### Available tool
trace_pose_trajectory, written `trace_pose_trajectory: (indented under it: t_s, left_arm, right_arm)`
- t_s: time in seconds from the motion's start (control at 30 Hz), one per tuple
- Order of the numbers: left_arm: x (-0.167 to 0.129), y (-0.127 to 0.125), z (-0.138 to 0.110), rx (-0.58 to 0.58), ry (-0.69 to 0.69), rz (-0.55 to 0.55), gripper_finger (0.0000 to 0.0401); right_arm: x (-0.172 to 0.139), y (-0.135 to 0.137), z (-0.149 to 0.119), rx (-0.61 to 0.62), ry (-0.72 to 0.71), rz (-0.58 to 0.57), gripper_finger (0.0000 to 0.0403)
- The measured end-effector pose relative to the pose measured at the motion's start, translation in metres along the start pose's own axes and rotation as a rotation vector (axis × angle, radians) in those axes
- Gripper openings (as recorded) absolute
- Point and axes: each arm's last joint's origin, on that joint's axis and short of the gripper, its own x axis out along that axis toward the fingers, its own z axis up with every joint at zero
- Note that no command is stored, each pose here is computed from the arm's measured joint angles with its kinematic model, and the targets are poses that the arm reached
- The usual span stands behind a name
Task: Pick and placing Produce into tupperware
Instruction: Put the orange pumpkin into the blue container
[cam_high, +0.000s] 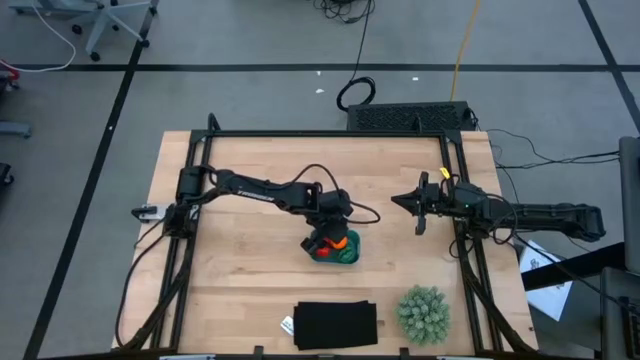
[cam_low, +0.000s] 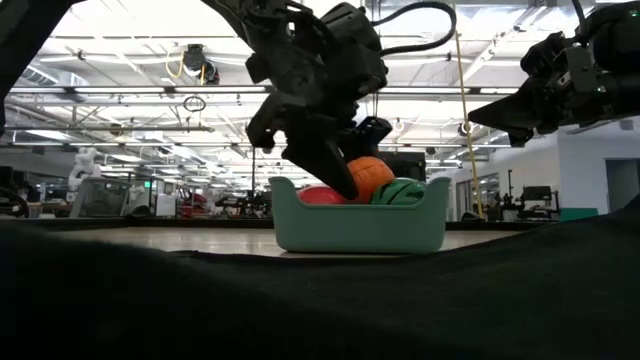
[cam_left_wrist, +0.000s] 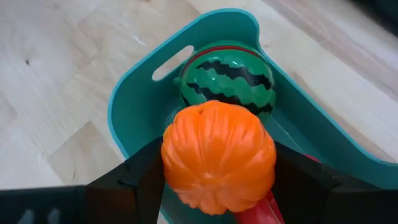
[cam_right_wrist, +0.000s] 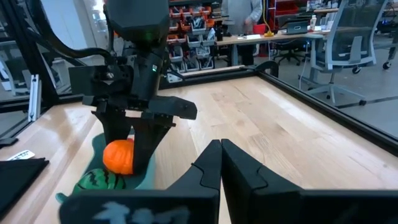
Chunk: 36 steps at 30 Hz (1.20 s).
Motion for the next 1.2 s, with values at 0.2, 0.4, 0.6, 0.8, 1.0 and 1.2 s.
trace_pose_trajectory:
  t_s: [0.2, 0.4, 0.6, 0.8, 1.0, 1.2]
  left_arm:
    - [0.0035, 0.0007, -0.0017, 0.004, 0.004, -0.002, 0.0237]
    - [0.0042, 0.0, -0.0015, 0.007, 0.005, -0.005, 0.0237]
    - [0.0043, -0.0002, -0.002, 0.004, 0.008, -0.008, 0.0237]
    - [0.0045, -0.0003, -0.0023, -0.011, 0.01, -0.009, 0.0237]
    - [0.0045, -0.0001, -0.0026, -0.03, 0.018, -0.001, 0.0237]
    - [0.005, -0.0001, -0.003, -0.036, 0.021, 0.001, 0.0252]
  right_arm:
    - [0.0005, -0.0001, 0.0, 0.001, 0.0, -0.001, 0.0]
    - [0.0007, -0.0001, -0.0004, -0.001, 0.004, -0.001, 0.0]
    - [0.0007, -0.0001, -0.0003, -0.001, 0.003, -0.001, 0.0]
    - [0.0007, -0.0001, -0.0004, 0.001, 0.004, -0.001, 0.0]
    - [0.0007, -0.0001, -0.0004, 0.006, 0.003, -0.001, 0.0]
    - [0.0007, -0.0001, -0.0004, 0.01, 0.004, -0.001, 0.0]
